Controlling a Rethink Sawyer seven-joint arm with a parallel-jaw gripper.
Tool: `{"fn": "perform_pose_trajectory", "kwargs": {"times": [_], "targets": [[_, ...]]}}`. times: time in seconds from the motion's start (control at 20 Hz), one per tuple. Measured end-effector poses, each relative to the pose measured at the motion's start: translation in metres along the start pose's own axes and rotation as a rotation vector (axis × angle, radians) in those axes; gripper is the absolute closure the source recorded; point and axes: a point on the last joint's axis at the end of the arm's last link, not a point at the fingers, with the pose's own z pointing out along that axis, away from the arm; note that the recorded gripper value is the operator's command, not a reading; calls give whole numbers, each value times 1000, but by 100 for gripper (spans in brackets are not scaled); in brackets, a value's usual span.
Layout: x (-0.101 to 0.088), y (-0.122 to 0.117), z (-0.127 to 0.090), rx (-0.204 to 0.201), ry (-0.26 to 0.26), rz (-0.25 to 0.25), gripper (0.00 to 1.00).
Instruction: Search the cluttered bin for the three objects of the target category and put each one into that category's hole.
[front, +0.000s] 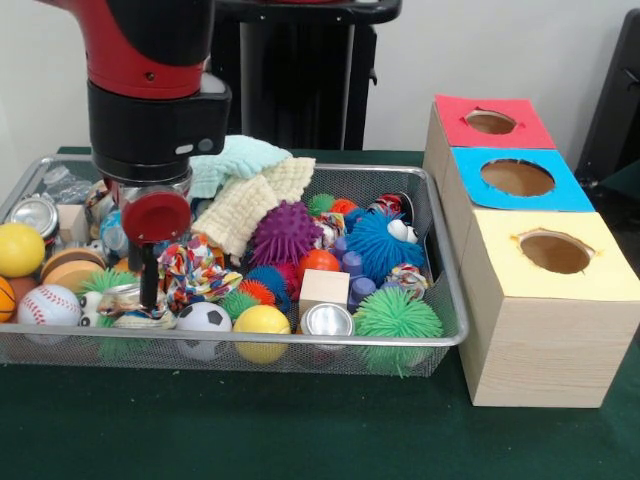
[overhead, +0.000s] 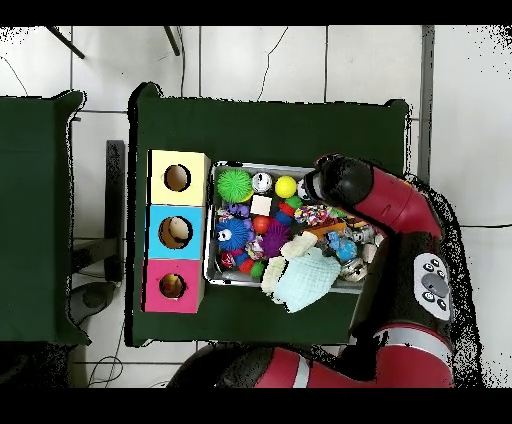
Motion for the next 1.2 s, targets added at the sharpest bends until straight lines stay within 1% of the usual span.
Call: {"fn": "perform_pose_trajectory", "kwargs": {"times": [0.25, 0.6, 0.65, 0.8, 0.9, 1.0, 1.05, 1.1, 1.15, 1.2], "targets": [[2, 2, 0, -1, -2, -5, 0], [17, 14, -2, 1, -2, -36, 0], [20, 18, 0, 5, -3, -48, 0], [24, 28, 14, 13, -8, -82, 0], [23, 30, 23, 18, -13, -96, 0], [25, 31, 35, 27, -15, -110, 0], [25, 30, 38, 29, -15, -113, 0], [28, 28, 47, 39, -11, -122, 0], [29, 27, 50, 44, -9, -125, 0], [32, 24, 58, 56, -6, -138, 0]]}}
